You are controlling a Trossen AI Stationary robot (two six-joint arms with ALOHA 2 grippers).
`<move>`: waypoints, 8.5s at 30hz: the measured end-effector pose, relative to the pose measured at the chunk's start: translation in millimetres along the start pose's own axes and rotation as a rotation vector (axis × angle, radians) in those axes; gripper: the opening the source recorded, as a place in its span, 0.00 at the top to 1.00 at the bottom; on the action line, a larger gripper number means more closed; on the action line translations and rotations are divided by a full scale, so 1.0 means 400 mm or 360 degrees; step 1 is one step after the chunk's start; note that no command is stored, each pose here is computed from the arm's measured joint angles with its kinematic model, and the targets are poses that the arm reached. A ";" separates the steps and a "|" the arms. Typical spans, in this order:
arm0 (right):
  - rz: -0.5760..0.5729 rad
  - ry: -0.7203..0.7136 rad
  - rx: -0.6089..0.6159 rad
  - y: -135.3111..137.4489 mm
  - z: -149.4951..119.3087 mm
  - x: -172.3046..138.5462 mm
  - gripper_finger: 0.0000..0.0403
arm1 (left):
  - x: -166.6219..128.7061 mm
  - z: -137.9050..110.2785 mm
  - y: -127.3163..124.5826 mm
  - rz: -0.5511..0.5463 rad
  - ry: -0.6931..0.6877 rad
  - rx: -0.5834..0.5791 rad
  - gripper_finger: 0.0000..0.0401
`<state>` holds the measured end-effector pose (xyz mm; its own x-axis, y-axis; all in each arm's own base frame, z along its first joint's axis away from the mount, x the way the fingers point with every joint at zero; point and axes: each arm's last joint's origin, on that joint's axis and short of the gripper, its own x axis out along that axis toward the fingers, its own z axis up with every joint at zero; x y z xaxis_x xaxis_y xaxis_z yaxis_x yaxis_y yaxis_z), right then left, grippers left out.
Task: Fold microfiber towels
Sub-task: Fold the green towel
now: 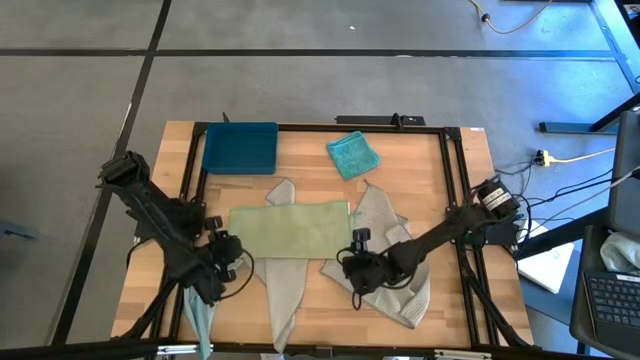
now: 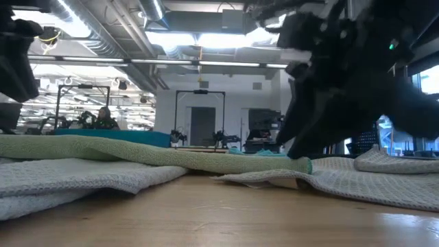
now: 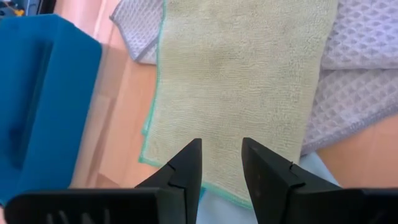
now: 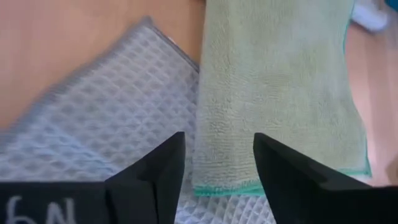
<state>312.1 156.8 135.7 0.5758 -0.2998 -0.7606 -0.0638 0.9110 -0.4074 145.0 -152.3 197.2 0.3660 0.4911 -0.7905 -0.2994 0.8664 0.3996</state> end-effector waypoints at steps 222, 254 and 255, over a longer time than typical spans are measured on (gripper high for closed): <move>0.0303 -0.0549 0.0031 -0.220 0.194 0.012 0.52 | 0.124 0.245 -0.093 -0.0231 -0.0853 0.1565 1.00; 0.0875 -0.0523 -0.0047 -0.245 0.137 0.211 0.36 | 0.136 0.248 -0.103 -0.0210 -0.0857 0.1517 1.00; 0.0871 -0.0523 -0.0046 -0.245 0.138 0.211 0.37 | 0.136 0.248 -0.103 -0.0209 -0.0857 0.1517 1.00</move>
<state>411.8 57.7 139.3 0.6734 0.3137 -0.6694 -0.4390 0.8982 -0.0207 264.7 -152.3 183.8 0.7507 0.1646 -0.6398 0.4875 0.5157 0.7046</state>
